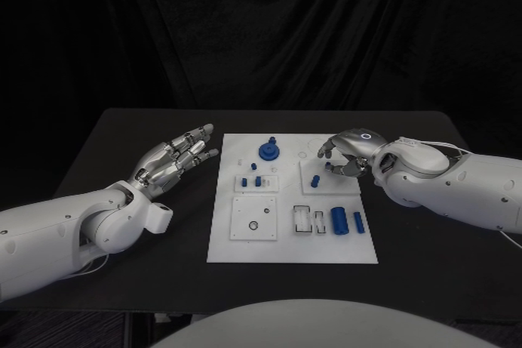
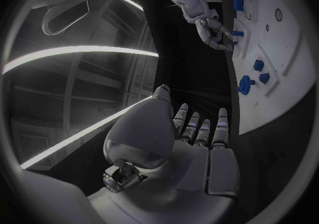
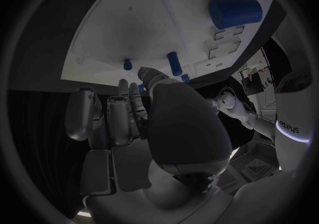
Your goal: Assemble the parts on the task board
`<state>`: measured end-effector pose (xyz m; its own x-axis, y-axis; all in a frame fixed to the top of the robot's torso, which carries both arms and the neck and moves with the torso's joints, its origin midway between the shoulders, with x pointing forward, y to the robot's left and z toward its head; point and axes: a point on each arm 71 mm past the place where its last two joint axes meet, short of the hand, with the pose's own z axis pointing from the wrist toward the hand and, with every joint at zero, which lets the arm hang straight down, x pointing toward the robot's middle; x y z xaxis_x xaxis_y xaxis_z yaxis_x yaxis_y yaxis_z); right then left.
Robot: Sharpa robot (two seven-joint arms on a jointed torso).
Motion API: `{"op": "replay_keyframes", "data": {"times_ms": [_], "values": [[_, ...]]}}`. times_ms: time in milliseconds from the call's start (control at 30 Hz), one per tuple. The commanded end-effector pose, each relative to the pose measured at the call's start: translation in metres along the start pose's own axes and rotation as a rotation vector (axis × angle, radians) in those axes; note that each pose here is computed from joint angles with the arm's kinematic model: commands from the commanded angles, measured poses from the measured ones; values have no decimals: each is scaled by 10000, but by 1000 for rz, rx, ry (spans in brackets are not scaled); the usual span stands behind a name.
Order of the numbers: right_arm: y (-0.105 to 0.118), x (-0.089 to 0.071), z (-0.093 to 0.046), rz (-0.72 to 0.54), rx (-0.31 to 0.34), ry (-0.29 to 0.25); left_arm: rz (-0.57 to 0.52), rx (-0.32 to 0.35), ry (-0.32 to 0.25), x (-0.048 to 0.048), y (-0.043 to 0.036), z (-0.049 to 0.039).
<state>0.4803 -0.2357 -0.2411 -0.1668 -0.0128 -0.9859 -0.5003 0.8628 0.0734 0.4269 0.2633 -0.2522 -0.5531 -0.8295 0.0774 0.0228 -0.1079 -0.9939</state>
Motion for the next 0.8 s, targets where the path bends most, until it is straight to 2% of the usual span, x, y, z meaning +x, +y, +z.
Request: {"op": "replay_keyframes", "data": {"times_ms": [33, 333, 800], "values": [[-33, 64, 5, -13, 21, 21, -36, 115, 8, 24, -77, -4], [-71, 138, 15, -14, 31, 19, -47, 102, 18, 43, -54, -5], [-129, 149, -20, -14, 46, 10, -57, 79, 29, 59, -15, 2]]}}
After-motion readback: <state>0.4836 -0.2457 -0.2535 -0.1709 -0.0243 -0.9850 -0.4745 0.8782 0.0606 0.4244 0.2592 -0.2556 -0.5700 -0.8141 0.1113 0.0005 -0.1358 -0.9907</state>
